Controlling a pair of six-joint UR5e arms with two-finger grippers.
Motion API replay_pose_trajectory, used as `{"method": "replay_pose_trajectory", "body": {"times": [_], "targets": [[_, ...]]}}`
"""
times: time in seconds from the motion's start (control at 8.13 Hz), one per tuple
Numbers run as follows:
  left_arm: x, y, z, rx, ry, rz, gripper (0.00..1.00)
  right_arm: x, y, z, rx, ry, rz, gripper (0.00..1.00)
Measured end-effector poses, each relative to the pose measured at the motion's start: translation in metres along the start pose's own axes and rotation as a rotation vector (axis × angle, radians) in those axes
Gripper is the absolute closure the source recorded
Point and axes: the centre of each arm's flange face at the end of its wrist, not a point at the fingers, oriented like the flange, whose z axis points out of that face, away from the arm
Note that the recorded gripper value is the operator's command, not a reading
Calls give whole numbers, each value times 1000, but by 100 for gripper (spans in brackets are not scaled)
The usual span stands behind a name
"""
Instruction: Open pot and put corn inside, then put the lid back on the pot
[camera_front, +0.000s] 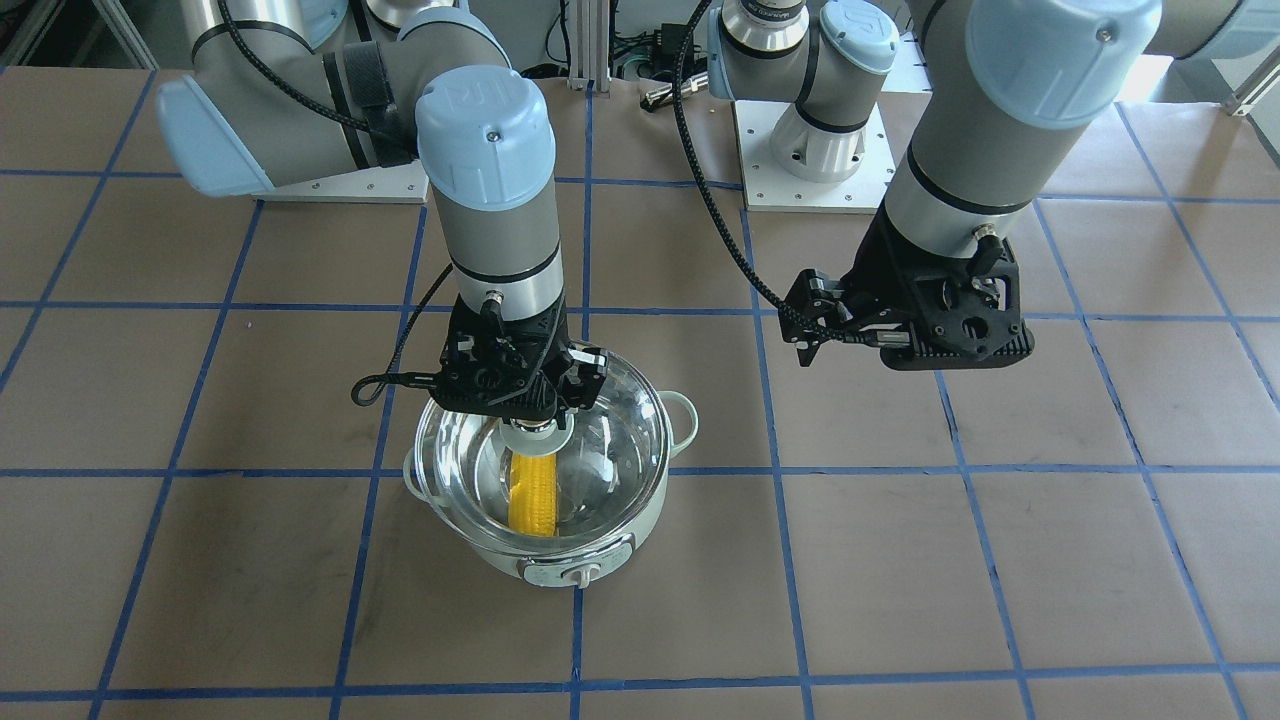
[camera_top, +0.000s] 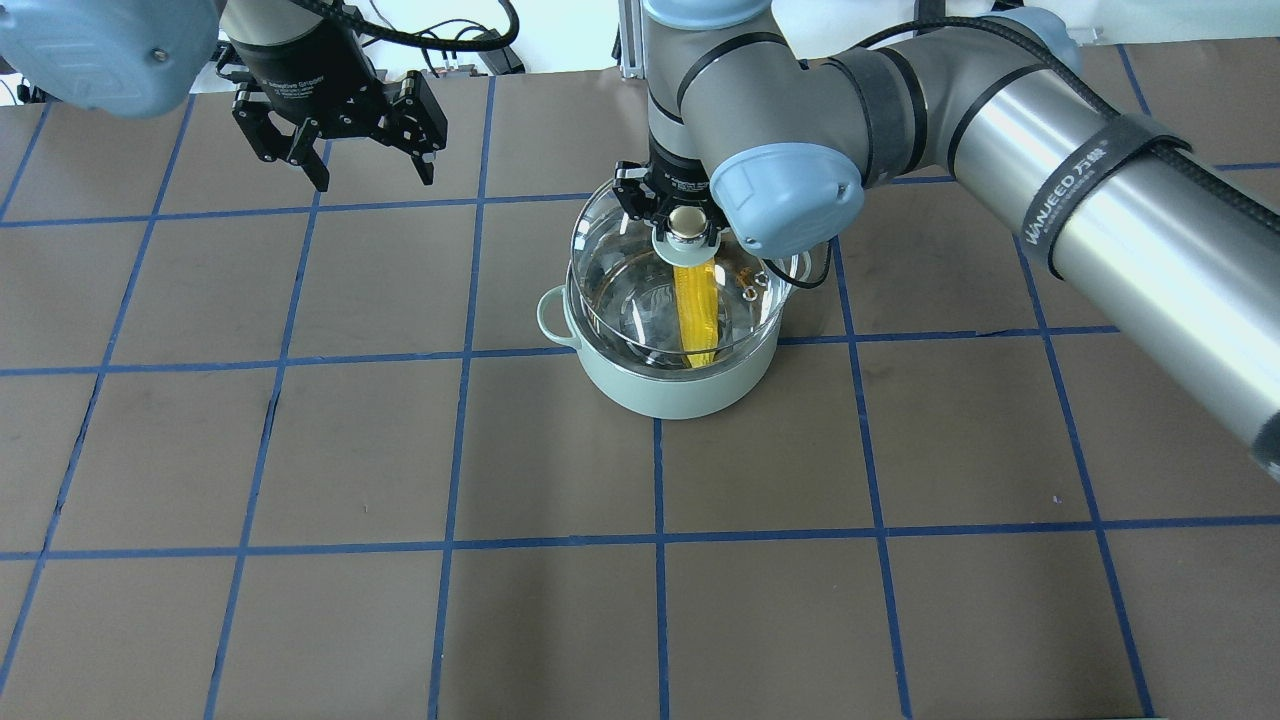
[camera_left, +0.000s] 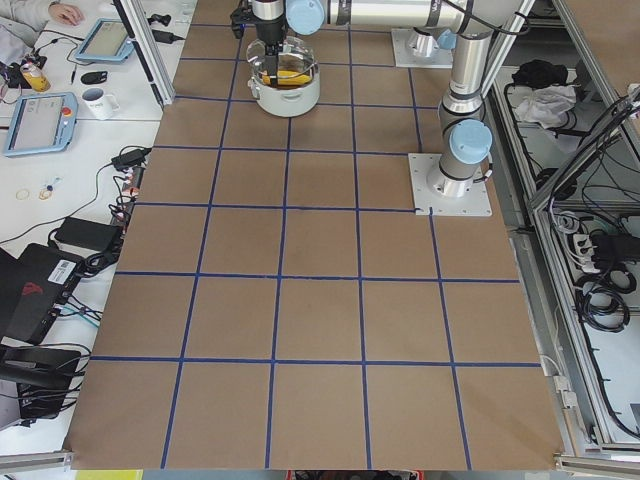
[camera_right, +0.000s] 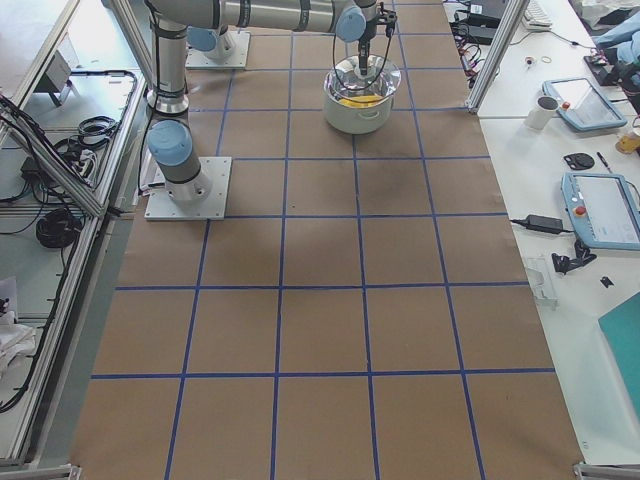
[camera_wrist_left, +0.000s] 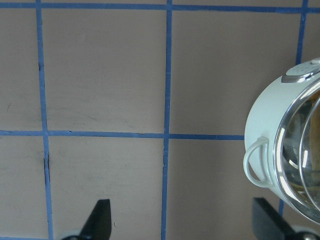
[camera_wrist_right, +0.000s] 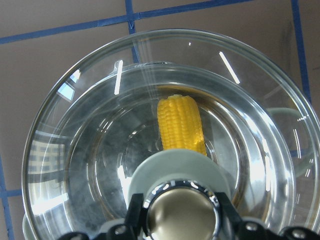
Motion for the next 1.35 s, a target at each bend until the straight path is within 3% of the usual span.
{"method": "replay_pose_trajectory", "body": {"times": [0.37,1.35], "targets": [[-1,12,-14,21,-1,1,0,-3,1,12,-18,4,5,91],[-3,15,-9,-9,-7,-2,0,-3,1,24,-36,14,1,89]]}}
